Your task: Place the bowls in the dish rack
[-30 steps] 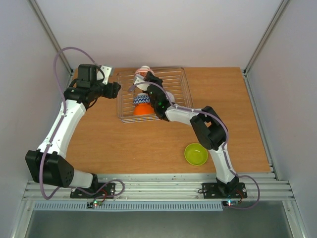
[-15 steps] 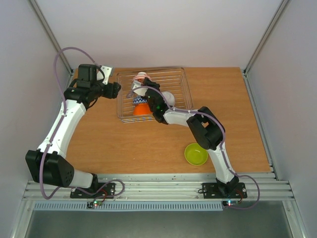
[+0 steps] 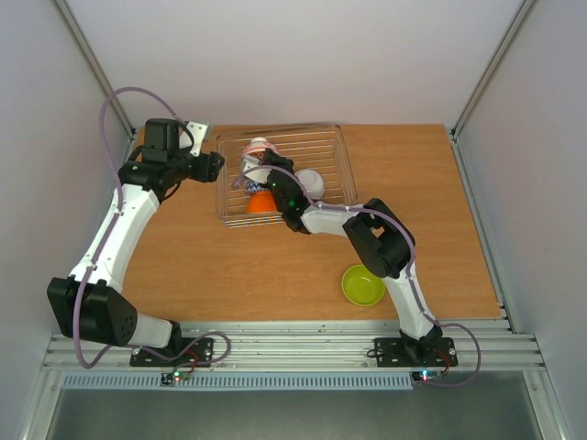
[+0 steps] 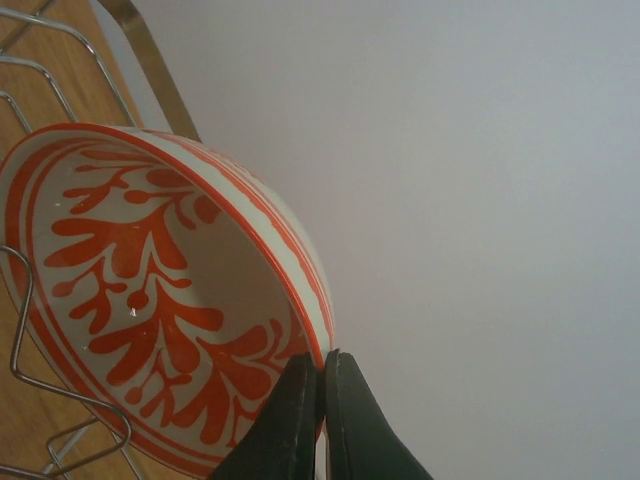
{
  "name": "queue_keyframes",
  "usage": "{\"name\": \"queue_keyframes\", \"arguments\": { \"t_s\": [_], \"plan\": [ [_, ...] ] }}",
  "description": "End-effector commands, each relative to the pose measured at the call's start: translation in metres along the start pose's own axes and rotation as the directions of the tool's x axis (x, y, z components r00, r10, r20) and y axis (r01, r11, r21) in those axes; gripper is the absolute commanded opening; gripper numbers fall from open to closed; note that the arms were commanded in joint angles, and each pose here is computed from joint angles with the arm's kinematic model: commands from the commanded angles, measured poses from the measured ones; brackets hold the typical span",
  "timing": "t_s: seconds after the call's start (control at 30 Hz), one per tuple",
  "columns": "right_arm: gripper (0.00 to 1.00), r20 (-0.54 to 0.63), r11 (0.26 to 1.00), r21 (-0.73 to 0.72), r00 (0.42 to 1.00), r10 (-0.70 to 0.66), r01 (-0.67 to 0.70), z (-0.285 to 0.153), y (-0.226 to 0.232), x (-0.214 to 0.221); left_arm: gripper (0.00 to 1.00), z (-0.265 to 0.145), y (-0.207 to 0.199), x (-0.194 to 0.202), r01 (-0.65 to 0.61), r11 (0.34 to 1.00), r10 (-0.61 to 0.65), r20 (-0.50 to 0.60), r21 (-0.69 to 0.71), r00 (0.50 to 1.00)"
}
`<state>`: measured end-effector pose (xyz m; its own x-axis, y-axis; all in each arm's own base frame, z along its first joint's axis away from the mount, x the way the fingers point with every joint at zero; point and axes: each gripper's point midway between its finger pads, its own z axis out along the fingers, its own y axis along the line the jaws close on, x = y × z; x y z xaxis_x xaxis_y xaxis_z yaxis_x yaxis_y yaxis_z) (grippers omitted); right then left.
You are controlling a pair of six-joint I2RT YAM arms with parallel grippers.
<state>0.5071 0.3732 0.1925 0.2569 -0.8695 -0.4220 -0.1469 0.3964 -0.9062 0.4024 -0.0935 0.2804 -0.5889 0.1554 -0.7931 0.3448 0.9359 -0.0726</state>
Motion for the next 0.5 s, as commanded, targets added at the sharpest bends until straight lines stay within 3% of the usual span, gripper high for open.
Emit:
{"name": "queue_keyframes", "arguments": {
  "t_s": [0.0, 0.03, 0.13, 0.2, 0.3, 0.47],
  "plan": [
    [0.04, 0.002, 0.996, -0.08, 0.999, -0.035, 0.035, -0.007, 0.042, -0.001, 0.7, 0.0, 0.001, -0.008, -0.012, 1.0, 0.012, 0.037, 0.004, 0.999],
    [0.08, -0.004, 0.997, -0.077, 0.999, -0.033, 0.033, -0.008, 0.041, 0.0, 0.7, 0.001, 0.001, -0.007, -0.012, 1.0, 0.012, 0.035, 0.003, 0.999],
    [0.37, -0.011, 0.997, -0.074, 1.0, -0.022, 0.021, -0.012, 0.037, 0.001, 0.7, 0.001, 0.0, -0.007, -0.012, 1.0, 0.012, 0.036, 0.007, 0.999],
    [0.49, -0.014, 0.997, -0.071, 1.0, -0.007, 0.006, -0.015, 0.032, 0.002, 0.7, 0.0, 0.0, -0.008, -0.013, 1.0, 0.013, 0.038, 0.007, 0.999],
    [0.58, -0.011, 0.998, -0.066, 1.0, 0.005, -0.006, -0.02, 0.026, 0.001, 0.7, -0.001, 0.0, -0.009, -0.013, 1.0, 0.013, 0.042, 0.006, 0.999],
    [0.62, 0.0, 1.0, -0.03, 1.0, 0.005, -0.005, -0.027, 0.01, -0.001, 0.7, -0.004, -0.001, -0.011, -0.015, 1.0, 0.015, 0.051, 0.005, 0.999]
  ]
}}
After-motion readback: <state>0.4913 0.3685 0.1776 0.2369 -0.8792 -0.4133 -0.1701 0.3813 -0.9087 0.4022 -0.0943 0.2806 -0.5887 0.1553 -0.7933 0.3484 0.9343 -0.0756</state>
